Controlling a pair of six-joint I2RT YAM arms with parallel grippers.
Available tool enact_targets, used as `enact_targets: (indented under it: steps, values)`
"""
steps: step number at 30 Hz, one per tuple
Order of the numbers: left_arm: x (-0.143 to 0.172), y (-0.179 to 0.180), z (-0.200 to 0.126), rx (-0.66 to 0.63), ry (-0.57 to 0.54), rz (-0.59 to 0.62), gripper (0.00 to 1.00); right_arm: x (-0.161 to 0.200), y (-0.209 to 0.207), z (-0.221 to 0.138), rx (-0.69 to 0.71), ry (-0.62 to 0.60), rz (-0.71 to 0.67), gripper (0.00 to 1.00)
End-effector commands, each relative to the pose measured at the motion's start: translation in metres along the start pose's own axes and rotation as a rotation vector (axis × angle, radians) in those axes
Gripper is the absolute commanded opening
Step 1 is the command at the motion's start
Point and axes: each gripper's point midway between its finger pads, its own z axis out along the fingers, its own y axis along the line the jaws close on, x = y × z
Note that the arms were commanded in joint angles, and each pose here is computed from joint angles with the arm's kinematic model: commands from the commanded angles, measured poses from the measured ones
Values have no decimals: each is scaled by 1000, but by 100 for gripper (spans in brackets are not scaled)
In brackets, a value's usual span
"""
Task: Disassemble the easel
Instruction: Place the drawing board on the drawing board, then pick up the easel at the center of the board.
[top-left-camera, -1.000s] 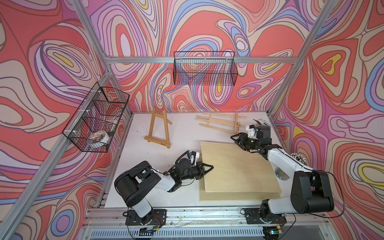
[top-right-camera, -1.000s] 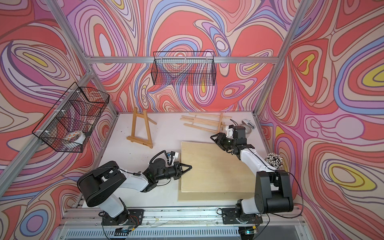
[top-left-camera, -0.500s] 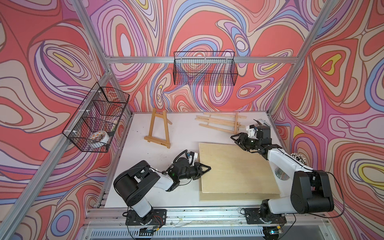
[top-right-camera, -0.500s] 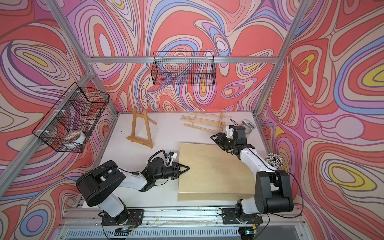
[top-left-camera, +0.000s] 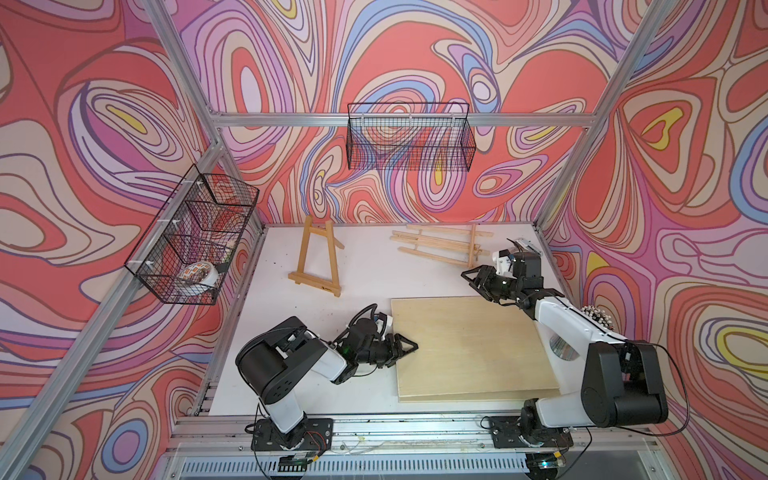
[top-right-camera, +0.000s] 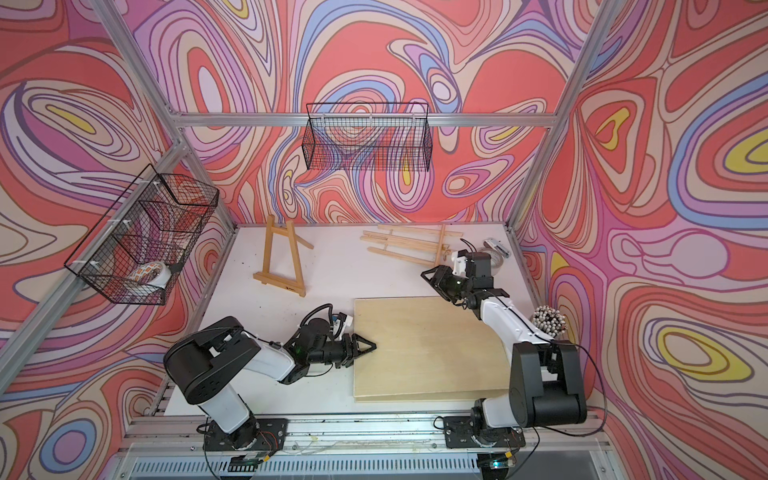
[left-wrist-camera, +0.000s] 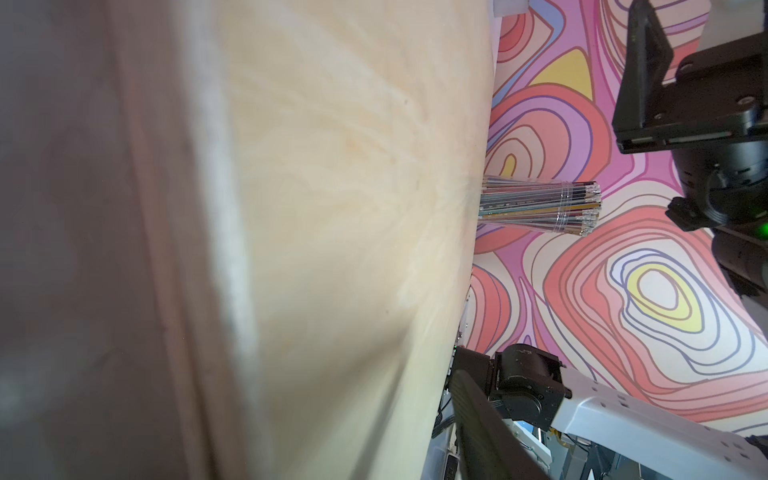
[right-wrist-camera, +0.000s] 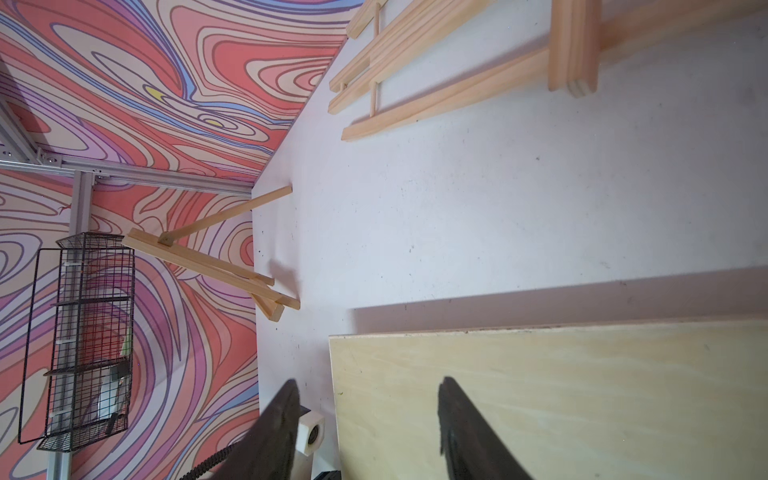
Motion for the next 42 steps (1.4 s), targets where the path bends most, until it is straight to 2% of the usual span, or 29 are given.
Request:
enact_targets:
  steps: [1,4,9,10,15,21,28,32,36,39,42]
  values:
    - [1,6,-5,-50,11,24,69,2,-3,0,15,2,7,55]
    - [-1,13,-11,-142,8,51,79,3,-3,0,14,3,6,55]
    - [0,25,-26,-325,35,110,86,3,-3,0,15,3,7,55]
    - [-7,13,-25,-324,31,135,87,3,-3,0,16,4,8,55]
    - [-9,14,-31,-433,77,201,92,3,-3,0,15,3,7,55]
    - [-11,2,-32,-449,115,251,96,4,-4,1,17,9,10,55]
    - [-21,-23,-49,-498,86,322,96,3,-4,0,16,7,10,55]
    - [-31,-65,-72,-484,27,410,97,3,-3,0,13,6,8,55]
    - [-37,-154,-116,-370,-85,575,99,3,-1,-2,4,-5,-4,55]
    - [-52,-221,-164,-362,-233,729,99,2,3,-5,-10,-20,-19,55]
    - [-69,-255,-202,-414,-375,824,100,1,12,-8,-37,-28,-46,53]
